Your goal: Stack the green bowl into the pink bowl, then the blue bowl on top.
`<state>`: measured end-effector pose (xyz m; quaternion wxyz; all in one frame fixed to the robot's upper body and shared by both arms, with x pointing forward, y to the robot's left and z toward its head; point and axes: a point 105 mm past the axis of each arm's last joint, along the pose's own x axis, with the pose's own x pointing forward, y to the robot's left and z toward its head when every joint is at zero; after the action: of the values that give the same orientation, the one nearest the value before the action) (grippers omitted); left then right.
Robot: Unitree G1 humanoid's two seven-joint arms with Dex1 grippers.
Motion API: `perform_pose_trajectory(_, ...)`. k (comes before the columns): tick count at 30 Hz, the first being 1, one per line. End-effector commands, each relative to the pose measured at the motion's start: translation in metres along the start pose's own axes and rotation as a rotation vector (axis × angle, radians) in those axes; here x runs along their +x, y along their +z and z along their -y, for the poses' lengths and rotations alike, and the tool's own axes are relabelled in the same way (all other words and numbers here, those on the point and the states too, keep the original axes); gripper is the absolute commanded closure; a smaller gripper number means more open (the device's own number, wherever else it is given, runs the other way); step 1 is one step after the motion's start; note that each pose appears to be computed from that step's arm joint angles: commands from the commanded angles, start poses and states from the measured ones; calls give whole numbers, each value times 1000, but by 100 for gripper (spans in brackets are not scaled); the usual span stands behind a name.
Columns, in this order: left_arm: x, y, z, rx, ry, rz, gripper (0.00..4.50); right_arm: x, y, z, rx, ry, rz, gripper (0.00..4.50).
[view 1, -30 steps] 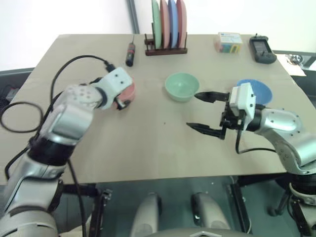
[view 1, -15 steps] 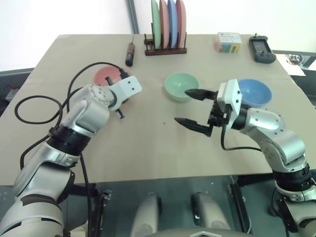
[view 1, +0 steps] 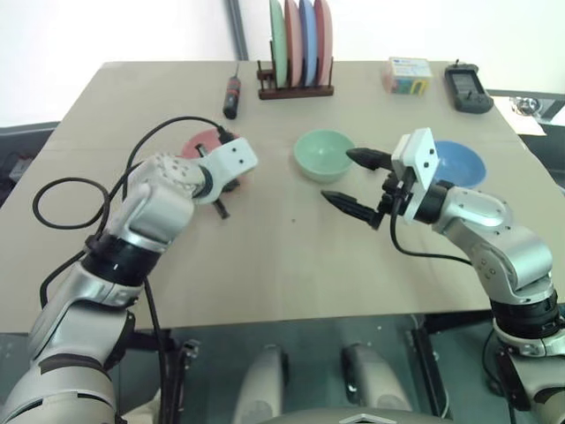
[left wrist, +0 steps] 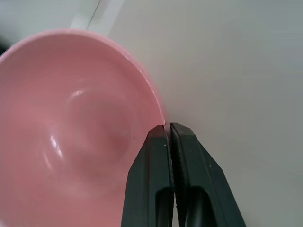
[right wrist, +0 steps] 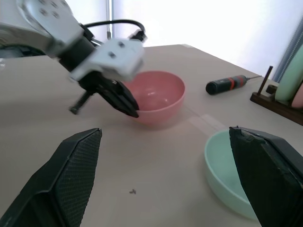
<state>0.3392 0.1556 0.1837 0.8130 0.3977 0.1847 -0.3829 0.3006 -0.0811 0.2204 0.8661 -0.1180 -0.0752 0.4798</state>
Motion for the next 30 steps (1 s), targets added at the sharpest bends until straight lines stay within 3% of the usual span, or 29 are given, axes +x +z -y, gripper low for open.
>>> perform_pose_trajectory(1,-22,23,37,202,-195,172,442,-29,10,4,-68,-50,17,0)
perform_pose_trajectory(4,-23,25,54,299,-284,228,442,-49,3,7,-67,-108,-27,0)
perform_pose_trajectory(7,-21,30,64,240,-387,272,442,-66,-3,9,-73,-171,-72,0)
perform_pose_trajectory(10,-15,30,69,246,-460,272,356,-74,-6,8,-74,-209,-96,0)
perform_pose_trajectory(12,-12,32,69,263,-473,278,265,-76,-6,8,-75,-231,-99,0)
perform_pose_trajectory(13,-12,32,68,257,-478,279,250,-77,-6,9,-75,-237,-101,0)
perform_pose_trajectory(14,-12,33,66,256,-478,279,180,-77,-7,9,-76,-243,-105,0)
perform_pose_trajectory(16,-16,36,61,243,-477,290,116,-79,-9,13,-82,-263,-121,0)
perform_pose_trajectory(18,-25,46,53,202,-439,345,21,-80,-13,23,-121,-304,-156,0)
perform_pose_trajectory(20,-36,48,47,137,-399,392,10,-84,-21,44,-180,-407,-241,0)
perform_pose_trajectory(22,-54,62,41,111,-315,647,10,-82,-28,61,-237,-441,-302,0)
perform_pose_trajectory(25,-63,38,31,-2,-247,622,10,-70,-37,82,-235,-433,-348,0)
perform_pose_trajectory(27,-74,39,26,-120,-257,714,10,-62,-40,90,-267,-408,-361,0)
perform_pose_trajectory(30,-86,24,29,-178,-278,738,10,-29,-33,84,-288,-278,-271,0)
